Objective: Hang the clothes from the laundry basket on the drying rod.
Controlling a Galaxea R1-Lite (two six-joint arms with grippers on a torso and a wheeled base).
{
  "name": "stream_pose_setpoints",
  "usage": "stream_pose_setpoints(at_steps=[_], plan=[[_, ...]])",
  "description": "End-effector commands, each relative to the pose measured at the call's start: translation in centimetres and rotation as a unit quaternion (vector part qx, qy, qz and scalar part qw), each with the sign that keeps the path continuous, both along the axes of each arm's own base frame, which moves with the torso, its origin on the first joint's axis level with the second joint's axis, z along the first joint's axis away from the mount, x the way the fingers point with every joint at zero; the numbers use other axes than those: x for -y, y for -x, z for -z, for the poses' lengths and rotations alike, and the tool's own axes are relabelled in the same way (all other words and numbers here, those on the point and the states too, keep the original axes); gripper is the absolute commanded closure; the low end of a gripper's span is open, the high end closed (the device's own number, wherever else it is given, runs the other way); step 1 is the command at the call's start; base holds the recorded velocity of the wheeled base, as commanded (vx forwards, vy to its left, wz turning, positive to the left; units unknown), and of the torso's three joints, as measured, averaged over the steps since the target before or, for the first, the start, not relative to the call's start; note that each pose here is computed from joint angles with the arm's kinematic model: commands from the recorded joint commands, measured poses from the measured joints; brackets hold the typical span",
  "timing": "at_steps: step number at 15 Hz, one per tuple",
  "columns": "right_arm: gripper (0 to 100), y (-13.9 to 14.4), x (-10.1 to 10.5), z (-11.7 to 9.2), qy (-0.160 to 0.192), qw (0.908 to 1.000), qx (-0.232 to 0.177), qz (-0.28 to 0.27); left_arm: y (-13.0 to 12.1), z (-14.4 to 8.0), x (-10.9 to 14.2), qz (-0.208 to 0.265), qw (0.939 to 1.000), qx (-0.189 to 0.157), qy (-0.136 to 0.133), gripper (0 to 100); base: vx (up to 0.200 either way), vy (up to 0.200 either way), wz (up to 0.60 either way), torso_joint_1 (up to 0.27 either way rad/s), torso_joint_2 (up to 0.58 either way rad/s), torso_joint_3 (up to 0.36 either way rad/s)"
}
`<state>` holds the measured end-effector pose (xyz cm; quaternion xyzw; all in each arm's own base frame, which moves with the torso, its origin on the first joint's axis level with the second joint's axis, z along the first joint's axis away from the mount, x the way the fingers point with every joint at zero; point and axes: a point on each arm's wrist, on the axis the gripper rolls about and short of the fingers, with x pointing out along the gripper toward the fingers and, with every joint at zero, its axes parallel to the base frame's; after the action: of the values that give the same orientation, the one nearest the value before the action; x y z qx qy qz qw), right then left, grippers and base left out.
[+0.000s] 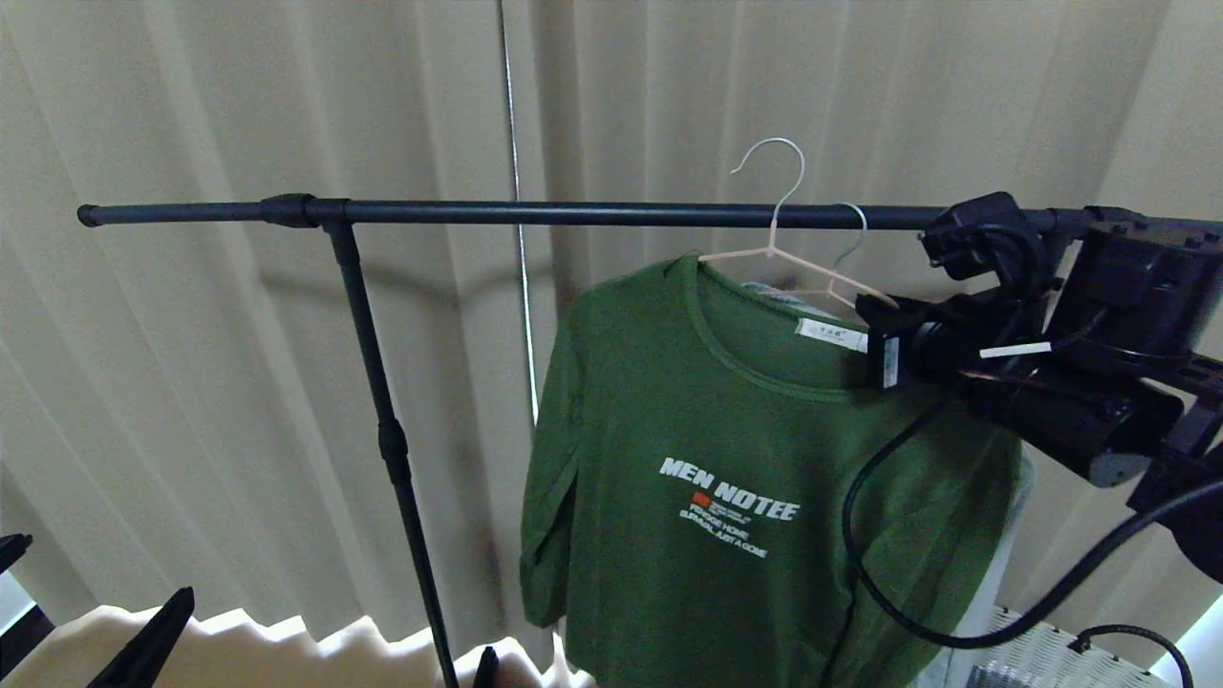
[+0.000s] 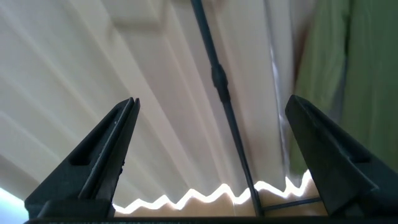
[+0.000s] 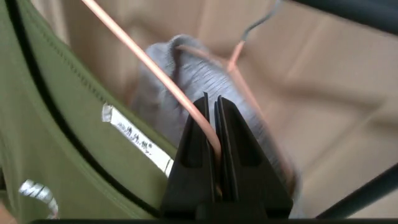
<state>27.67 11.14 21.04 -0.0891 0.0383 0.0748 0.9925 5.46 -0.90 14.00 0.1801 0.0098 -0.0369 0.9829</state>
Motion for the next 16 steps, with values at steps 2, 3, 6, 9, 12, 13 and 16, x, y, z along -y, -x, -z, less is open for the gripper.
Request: stream_pose_setpoints(at_steps=[2,3,6,9,12,13,16], plan=[[100,-2.6,0.8,1.1,0.007,0.9993,-0.015,0.032,0.0,0.2,0.0,0.001,1.0000,-0.003,0.000,0,0.000,0.000,0.00,0.000,0.00,0.000],[100,-2.6,0.8,1.1,0.007,0.9993,-0.015,0.032,0.0,0.2,0.0,0.001,1.0000,-0.003,0.000,0,0.000,0.000,0.00,0.000,0.00,0.000],[100,-3.1,0.6,2.0,0.012,0.9990,-0.027,0.033,0.1,0.1,0.0,0.001,1.0000,-0.001,0.000,0,0.000,0.000,0.00,0.000,0.00,0.000],[100,-3.2,0.2,2.3,0.015,0.9990,-0.032,0.029,0.1,0.1,0.0,0.001,1.0000,0.000,0.000,0,0.000,0.000,0.00,0.000,0.00,0.000],[100,-2.8,-0.6,2.5,0.018,0.9991,-0.036,0.016,0.1,0.2,0.0,0.001,1.0000,0.000,0.000,0,0.000,0.000,0.00,0.000,0.00,0.000],[100,-2.9,-0.9,2.7,0.020,0.9990,-0.039,0.012,0.1,0.2,0.0,0.001,1.0000,0.000,-0.001,0,0.000,0.000,0.00,0.000,0.00,0.000],[100,-3.3,-1.3,3.2,0.027,0.9987,-0.043,0.010,0.1,0.2,0.0,0.001,1.0000,0.000,-0.001,0,0.000,0.000,0.00,0.000,0.00,0.000]])
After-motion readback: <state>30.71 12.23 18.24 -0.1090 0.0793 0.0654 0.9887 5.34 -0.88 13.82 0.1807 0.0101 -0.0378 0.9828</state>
